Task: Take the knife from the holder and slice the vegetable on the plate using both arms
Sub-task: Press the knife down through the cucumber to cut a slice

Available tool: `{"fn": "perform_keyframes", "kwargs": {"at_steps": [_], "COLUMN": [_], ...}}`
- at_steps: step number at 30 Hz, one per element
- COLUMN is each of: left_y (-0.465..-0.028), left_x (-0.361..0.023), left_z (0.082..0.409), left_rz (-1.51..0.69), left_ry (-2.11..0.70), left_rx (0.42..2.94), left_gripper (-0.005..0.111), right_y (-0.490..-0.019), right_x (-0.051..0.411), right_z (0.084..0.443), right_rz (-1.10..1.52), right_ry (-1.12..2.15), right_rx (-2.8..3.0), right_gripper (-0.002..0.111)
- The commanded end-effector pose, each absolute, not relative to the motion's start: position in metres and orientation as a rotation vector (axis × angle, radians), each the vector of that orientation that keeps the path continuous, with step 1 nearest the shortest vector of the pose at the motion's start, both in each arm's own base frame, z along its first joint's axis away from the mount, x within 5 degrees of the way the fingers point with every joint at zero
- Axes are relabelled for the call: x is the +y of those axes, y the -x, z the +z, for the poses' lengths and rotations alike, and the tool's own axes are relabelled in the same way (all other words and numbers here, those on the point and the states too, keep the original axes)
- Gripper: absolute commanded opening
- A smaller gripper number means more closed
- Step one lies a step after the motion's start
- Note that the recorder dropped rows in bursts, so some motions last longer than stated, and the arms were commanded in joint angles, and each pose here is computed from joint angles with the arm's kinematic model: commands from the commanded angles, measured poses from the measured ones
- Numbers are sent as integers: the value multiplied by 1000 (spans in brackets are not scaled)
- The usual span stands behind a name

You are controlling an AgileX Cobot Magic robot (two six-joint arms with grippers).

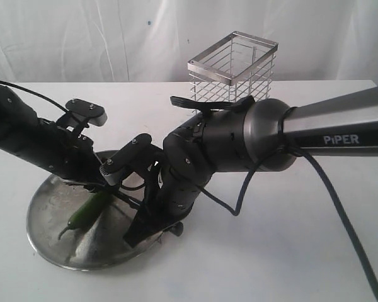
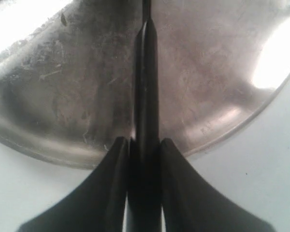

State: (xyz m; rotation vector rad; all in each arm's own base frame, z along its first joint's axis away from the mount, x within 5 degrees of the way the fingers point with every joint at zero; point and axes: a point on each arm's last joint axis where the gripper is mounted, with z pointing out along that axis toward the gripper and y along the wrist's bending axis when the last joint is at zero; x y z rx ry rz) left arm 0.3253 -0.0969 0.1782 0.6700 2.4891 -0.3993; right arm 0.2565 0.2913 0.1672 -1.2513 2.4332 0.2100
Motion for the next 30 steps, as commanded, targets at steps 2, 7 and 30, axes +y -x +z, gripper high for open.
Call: {"fn": "perform_keyframes", "kwargs": {"at_steps": [2,7,30], "left_y": [-321,-322,-326], "left_x": [-99,-99,-95], "left_z": [178,179,142], "left_rz": [-426,-407,-411], "left_ry": [-695,-683,-721], "left_rx": [2500,2489,2597], "left_gripper": [59,59,59], "right_y": [-256,-256,-251], "right_x": [293,293,288], "right_z": [173,173,170], "right_rz": [220,222,189], "right_ry": [1258,1255,1288], "right_rx": [2400,2403,2483], "right_gripper": [0,0,0]}}
